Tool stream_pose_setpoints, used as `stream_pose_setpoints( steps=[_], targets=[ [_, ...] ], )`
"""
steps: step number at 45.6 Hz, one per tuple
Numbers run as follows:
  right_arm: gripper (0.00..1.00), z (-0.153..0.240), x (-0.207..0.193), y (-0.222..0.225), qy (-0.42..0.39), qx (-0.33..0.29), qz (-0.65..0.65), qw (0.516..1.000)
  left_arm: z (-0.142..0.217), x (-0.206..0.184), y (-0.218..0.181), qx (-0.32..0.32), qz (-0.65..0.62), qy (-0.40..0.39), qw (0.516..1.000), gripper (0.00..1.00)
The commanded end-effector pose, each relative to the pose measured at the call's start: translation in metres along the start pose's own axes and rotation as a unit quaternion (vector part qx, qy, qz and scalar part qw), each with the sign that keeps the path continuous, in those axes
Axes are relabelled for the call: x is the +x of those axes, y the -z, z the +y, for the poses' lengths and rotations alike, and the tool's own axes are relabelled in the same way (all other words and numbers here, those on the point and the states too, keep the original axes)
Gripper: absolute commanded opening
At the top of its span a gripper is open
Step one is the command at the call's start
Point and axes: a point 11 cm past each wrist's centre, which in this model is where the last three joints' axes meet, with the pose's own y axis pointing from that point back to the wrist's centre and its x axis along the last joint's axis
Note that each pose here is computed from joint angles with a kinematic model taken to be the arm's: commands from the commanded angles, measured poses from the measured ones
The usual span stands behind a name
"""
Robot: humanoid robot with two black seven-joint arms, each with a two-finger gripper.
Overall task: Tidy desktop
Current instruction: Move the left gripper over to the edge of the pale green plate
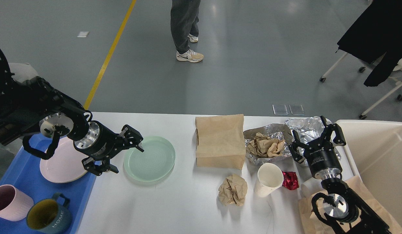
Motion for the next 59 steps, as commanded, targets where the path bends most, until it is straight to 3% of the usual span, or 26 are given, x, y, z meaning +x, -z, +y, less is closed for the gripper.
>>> stream_pose_setpoints(
  steps=[1,5,12,24,41,50,59],
  targets=[
    [1.0,0.0,0.0,0.0,0.0,0.0,0.0,1.0,-0.016,0.004,0.028,0.011,0.019,-0.005,1.0,0.95],
    [1.0,0.0,0.0,0.0,0.0,0.0,0.0,1.0,-0.028,0.006,0.032,-0.01,0.045,0.0,0.999,0.94],
    [1.0,0.0,0.0,0.0,0.0,0.0,0.0,1.0,-0.053,0.014,0.037,-0.025,0.06,-0.041,0.997,0.83],
    [1.0,0.0,0.001,0.0,-0.001,0.0,0.0,1.0,-0.099,0.014,0.047,-0.052,0.123,-0.08,0.988,0.82],
    [1.0,0.0,0.001,0.0,-0.001,0.0,0.0,1.0,-0.121,0.018,0.067,-0.05,0.143,-0.129,0.98,0.8],
    [1.0,0.0,0.0,0.0,0.0,0.0,0.0,1.0,-0.13,0.011,0.071,-0.046,0.118,-0.12,0.985,0.53],
    [1.0,0.0,0.001,0.0,-0.001,0.0,0.0,1.0,-0.131,0.013,0.068,-0.05,0.103,-0.122,0.986,0.42]
  ],
)
